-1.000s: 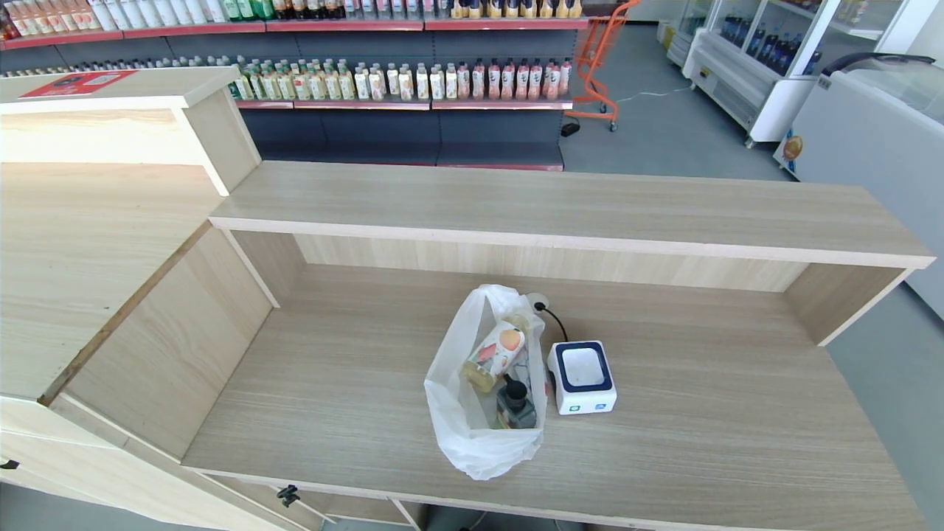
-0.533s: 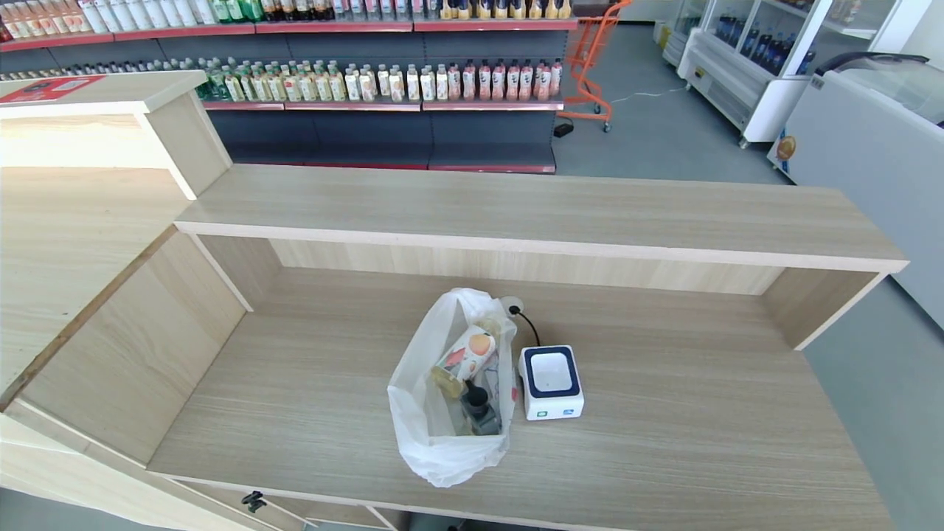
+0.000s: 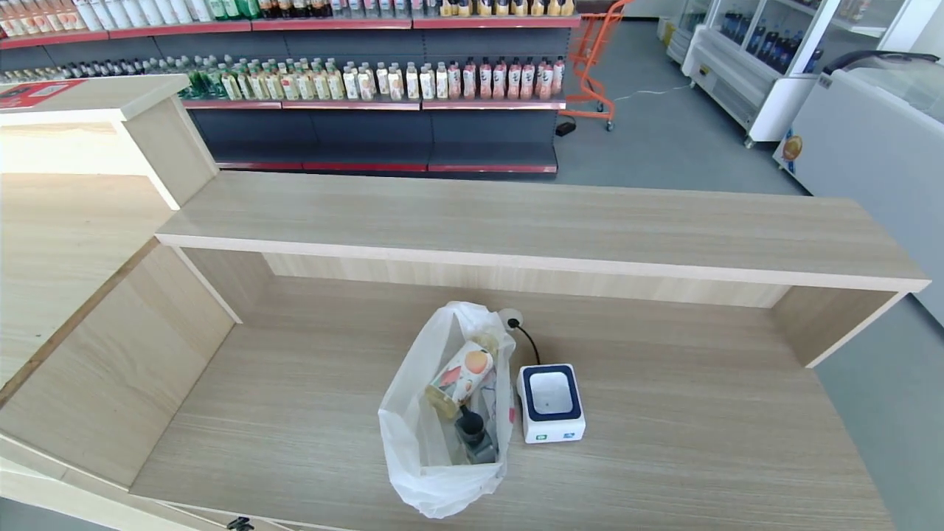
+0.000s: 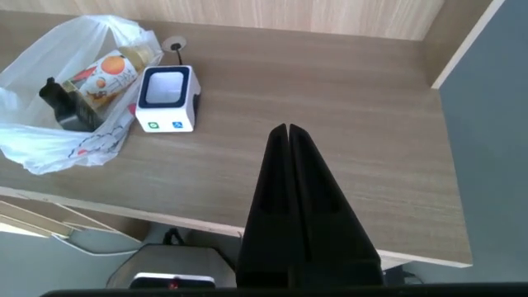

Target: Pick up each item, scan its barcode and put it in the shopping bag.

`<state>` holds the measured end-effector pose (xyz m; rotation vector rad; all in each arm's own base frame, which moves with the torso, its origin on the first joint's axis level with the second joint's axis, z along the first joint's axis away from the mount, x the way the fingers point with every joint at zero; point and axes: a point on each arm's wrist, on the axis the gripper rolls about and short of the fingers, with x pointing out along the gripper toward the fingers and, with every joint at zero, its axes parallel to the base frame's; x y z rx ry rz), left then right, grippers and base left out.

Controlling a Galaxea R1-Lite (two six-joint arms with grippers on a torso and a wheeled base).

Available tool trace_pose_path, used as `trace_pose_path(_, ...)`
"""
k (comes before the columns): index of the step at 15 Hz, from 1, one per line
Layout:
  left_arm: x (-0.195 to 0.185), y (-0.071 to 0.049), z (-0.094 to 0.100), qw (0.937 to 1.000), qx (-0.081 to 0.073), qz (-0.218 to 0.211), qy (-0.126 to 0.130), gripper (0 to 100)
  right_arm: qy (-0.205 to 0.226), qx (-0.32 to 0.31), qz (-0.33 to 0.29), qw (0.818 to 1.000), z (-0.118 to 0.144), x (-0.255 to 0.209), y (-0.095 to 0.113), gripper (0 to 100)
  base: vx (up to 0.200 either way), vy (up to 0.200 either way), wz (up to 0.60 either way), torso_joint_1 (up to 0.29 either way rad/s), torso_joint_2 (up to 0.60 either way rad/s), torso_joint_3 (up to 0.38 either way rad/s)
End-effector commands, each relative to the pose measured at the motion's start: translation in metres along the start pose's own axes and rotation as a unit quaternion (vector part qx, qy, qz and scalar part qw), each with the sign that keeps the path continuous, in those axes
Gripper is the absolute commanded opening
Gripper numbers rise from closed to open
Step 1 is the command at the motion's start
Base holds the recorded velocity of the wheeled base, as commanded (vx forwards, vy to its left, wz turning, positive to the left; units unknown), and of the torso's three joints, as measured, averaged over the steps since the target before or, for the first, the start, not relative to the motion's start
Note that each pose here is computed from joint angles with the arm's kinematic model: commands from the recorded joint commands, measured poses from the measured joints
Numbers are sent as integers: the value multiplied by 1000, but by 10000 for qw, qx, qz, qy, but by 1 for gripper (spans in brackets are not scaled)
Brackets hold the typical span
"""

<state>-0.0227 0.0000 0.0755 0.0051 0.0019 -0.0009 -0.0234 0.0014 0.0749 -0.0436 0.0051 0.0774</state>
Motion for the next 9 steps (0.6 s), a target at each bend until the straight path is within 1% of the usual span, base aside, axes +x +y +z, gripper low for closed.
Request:
trace_pose_path(1, 0, 0, 0, 10000, -3, 4, -10, 100, 19, -2, 6, 10000, 0, 0, 0, 0, 0, 0, 0, 0, 0, 0)
trace_pose_path(9, 0, 0, 0, 10000, -3, 4, -10, 100, 19, -56, 6, 10000, 0, 0, 0, 0, 0, 0, 0, 0, 0, 0)
